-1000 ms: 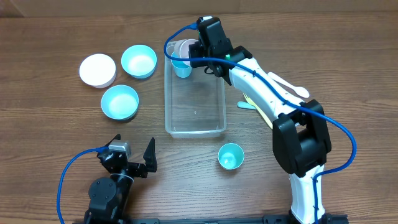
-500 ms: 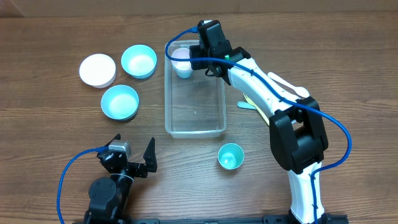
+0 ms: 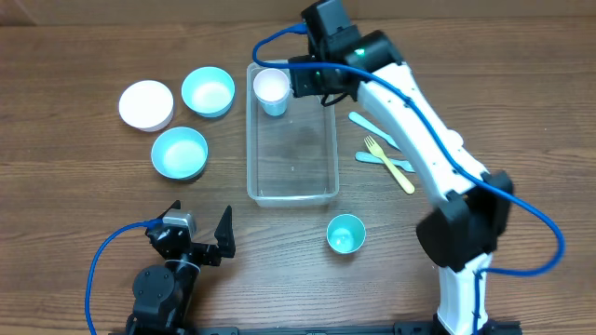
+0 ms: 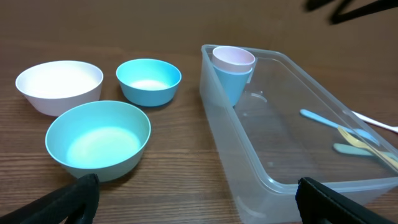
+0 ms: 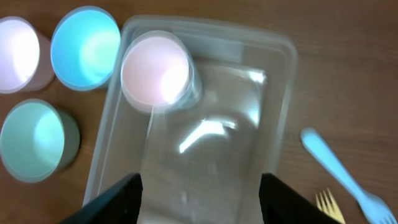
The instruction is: Pack container
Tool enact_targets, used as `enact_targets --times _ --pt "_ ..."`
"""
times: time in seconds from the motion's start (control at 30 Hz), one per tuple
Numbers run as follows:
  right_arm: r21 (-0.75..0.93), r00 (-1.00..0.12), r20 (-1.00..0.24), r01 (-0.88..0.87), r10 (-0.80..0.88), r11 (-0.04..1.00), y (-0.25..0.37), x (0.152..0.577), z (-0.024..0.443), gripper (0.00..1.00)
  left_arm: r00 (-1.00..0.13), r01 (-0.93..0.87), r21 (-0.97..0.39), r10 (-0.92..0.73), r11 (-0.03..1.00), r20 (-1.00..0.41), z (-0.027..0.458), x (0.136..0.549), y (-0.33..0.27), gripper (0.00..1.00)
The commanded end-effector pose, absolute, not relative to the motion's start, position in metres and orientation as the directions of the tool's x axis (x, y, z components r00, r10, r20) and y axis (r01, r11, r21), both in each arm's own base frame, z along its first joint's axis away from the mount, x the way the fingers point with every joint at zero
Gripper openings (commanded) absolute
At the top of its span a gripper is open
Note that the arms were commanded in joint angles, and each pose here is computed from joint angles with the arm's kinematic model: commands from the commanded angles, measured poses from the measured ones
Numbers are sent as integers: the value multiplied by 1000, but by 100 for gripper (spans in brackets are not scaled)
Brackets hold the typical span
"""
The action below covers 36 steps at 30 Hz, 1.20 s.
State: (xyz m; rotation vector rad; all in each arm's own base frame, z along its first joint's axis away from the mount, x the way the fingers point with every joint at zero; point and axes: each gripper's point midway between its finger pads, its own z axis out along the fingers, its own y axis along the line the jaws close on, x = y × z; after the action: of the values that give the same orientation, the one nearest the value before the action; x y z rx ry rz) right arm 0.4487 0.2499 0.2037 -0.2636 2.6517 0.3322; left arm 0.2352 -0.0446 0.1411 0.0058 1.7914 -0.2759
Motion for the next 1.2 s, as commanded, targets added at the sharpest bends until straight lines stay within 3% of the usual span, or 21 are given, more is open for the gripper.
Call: enact_targets --times 0.0,0.1,0.2,0.3,0.47,0.8,1.17 --pt "181 -897 -423 -220 -126 959 223 406 248 62 -238 154 -172 -132 973 -962 141 235 -45 100" --pt "159 -937 -324 -189 -130 969 199 355 252 58 -238 154 -172 -132 973 -962 141 235 -45 100" --pt "181 -928 -354 -194 -121 964 188 314 256 61 -238 154 -172 -132 973 -962 141 235 -45 100" --pt "265 -920 -388 -173 -60 948 157 239 217 64 -238 155 -172 -132 973 -962 141 235 -45 100" --pt "278 -953 -303 -84 5 957 128 181 158 59 -238 154 -172 -132 973 -962 141 235 -45 100" --pt "78 -973 -198 -140 -122 987 154 200 79 60 -238 154 -172 -132 973 -962 141 235 -45 100" --pt "51 -977 -171 -137 -127 989 168 220 36 53 -238 154 -172 -132 973 -962 141 235 -45 100"
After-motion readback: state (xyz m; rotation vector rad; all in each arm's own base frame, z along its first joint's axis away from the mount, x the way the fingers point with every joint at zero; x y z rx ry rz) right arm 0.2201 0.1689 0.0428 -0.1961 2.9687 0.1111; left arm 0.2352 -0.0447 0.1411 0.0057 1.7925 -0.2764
